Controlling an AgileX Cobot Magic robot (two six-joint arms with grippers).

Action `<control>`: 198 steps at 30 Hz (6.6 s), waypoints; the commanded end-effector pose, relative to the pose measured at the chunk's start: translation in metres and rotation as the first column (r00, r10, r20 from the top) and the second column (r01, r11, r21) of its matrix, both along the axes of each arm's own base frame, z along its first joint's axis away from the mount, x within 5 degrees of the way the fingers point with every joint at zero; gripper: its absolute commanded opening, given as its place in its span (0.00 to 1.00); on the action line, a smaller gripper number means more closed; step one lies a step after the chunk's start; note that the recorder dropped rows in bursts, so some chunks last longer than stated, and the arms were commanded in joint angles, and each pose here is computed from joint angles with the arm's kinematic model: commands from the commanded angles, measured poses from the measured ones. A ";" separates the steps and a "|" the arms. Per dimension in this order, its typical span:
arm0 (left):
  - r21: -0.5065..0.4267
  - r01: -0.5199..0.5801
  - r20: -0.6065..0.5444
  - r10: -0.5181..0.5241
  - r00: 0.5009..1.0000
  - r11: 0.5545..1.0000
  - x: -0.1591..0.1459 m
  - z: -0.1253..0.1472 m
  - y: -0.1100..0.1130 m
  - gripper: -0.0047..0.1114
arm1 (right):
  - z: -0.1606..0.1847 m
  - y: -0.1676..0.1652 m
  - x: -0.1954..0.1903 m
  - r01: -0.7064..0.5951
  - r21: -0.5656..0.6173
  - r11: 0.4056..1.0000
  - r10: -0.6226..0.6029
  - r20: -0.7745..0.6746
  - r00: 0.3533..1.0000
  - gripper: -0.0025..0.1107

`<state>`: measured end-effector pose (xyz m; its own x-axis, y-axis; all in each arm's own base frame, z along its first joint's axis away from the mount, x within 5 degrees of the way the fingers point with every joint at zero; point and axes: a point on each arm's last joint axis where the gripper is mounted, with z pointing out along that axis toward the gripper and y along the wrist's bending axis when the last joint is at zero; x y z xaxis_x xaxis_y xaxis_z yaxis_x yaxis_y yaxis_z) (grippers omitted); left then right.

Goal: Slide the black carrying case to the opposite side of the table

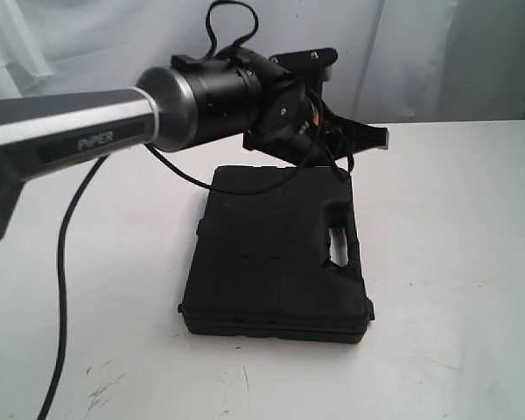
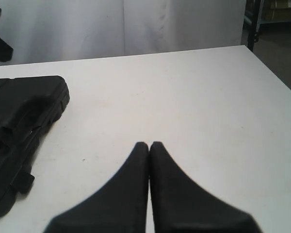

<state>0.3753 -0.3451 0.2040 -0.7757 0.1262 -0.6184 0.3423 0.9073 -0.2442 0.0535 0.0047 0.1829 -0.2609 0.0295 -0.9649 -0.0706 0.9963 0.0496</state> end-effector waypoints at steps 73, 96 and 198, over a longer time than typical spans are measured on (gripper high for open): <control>-0.283 -0.525 0.545 0.585 0.601 0.803 -0.299 0.042 0.352 0.04 | -0.001 0.000 0.000 -0.001 0.005 1.000 0.001 0.003 1.000 0.02; -0.139 -0.417 0.593 0.412 0.692 0.898 -0.315 0.005 0.343 0.04 | -0.001 0.000 0.000 -0.001 0.005 1.000 0.001 0.003 1.000 0.02; -0.111 -0.424 0.604 0.400 0.690 0.899 -0.321 -0.019 0.344 0.04 | 0.227 0.005 0.043 -0.060 0.203 0.977 -0.032 0.421 0.906 0.02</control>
